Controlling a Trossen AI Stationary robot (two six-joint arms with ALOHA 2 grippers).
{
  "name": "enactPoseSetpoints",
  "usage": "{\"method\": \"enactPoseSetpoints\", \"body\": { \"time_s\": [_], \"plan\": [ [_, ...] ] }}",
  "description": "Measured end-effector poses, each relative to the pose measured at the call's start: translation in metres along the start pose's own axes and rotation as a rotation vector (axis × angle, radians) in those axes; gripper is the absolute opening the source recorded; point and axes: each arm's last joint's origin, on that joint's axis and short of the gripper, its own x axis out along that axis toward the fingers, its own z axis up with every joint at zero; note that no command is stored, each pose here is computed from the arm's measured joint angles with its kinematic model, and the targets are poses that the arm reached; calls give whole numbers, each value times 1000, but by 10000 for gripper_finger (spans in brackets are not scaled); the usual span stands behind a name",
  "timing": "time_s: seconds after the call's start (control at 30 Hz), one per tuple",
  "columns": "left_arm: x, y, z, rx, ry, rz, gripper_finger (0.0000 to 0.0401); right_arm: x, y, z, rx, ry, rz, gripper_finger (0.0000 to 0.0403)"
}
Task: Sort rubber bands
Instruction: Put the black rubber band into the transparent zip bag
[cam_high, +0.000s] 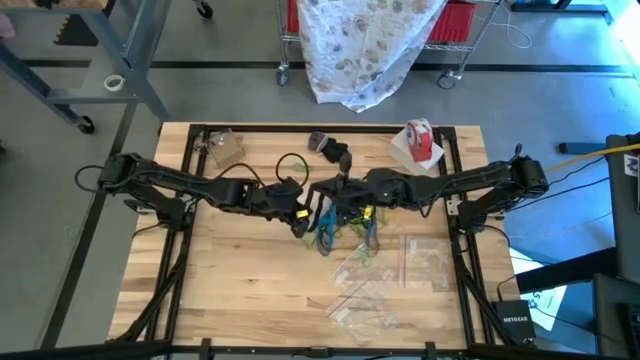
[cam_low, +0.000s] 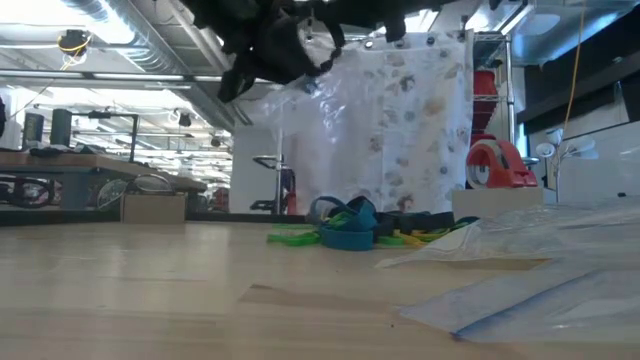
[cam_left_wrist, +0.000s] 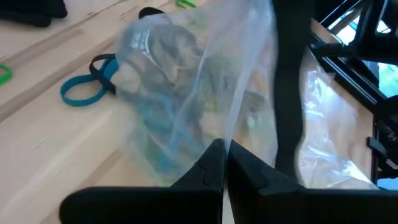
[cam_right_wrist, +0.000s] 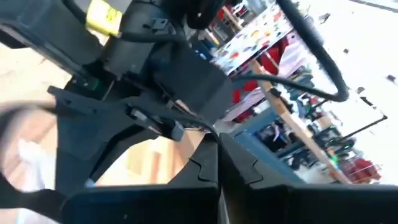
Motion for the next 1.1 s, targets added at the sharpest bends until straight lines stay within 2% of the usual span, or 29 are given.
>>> {"method": "enactPoseSetpoints", "body": {
  "time_s": [0.37, 0.8, 1.1],
  "plan": [
    [0, 2, -2, -14, 24, 23, 1, -1, -12, 10, -131, -66, -150, 1],
    [1, 3, 0, -21, 13, 22, 1, -2, -16, 15, -136, -174, -139, 1],
    [3, 6, 2, -26, 2, 36, 1, -2, -27, 13, -146, -227, -184, 1]
  ]
}}
